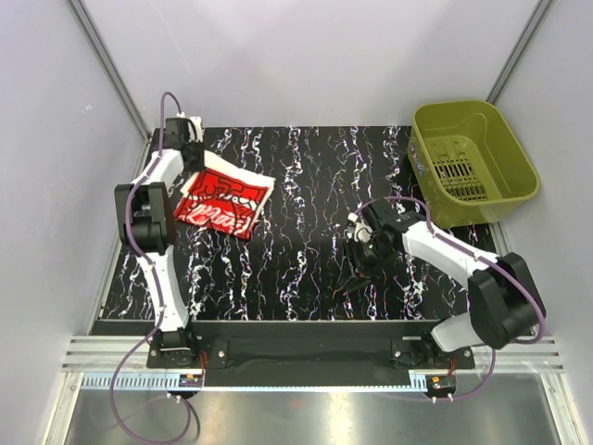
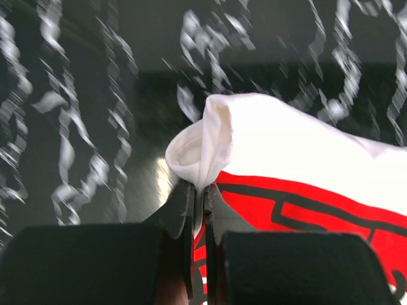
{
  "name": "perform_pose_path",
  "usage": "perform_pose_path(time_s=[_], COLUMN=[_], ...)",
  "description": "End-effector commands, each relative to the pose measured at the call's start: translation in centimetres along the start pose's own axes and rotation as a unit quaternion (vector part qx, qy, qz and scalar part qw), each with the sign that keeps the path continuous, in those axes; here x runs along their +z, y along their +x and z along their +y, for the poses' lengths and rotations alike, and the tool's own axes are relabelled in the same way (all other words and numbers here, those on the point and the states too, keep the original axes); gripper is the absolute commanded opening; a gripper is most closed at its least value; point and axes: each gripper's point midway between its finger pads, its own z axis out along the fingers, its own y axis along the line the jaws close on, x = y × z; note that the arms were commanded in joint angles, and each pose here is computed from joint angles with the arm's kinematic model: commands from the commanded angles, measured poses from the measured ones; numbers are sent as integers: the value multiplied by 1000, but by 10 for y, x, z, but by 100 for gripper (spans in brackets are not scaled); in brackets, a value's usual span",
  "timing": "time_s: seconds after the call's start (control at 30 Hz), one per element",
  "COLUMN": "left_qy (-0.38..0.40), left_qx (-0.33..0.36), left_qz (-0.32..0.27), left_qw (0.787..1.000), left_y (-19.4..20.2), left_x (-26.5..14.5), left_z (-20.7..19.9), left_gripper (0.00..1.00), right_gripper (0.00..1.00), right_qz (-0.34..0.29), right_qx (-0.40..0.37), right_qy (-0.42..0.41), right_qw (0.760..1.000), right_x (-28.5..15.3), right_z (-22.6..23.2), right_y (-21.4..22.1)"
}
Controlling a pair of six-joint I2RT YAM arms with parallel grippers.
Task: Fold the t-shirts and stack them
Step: Neatly place the folded tshirt to the corner
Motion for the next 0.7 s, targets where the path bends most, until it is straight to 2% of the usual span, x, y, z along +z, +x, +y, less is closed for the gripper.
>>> perform_pose_path(time_s=[0.0,0.07,0.1,0.2,0.27,0.33,0.47,0.67], left_qy=[-59,-83,-99,-124,-126,-129,-131,-151], left_qx=[0,-12,-22,-53,-60,-90,-90,-71], left_qz=[-86,-81,-104,-135,-133,-158,-193,-213], left_qw=[995,993,989,982,981,975,968,963], left_y=[-71,-70,-89,-106,-103,-115,-132,-145], left_x=[-1,13,8,11,23,24,31,38], left_z=[45,66,80,105,115,121,126,143], left_gripper=[0,0,0,0,0,0,0,0], right_gripper=[44,44,44,44,44,44,44,44], right_qz=[-5,-3,-6,-6,-2,-5,-8,-10], right_qx=[0,14,16,35,46,55,68,91], right_qy=[15,18,14,16,18,17,20,20], right_qw=[1000,1000,1000,999,999,998,997,996], right_x=[-8,-7,-8,-10,-9,-11,-15,-18], right_z=[-7,-14,-13,-19,-24,-27,-32,-40], right_y=[-17,-27,-33,-48,-55,-66,-83,-99])
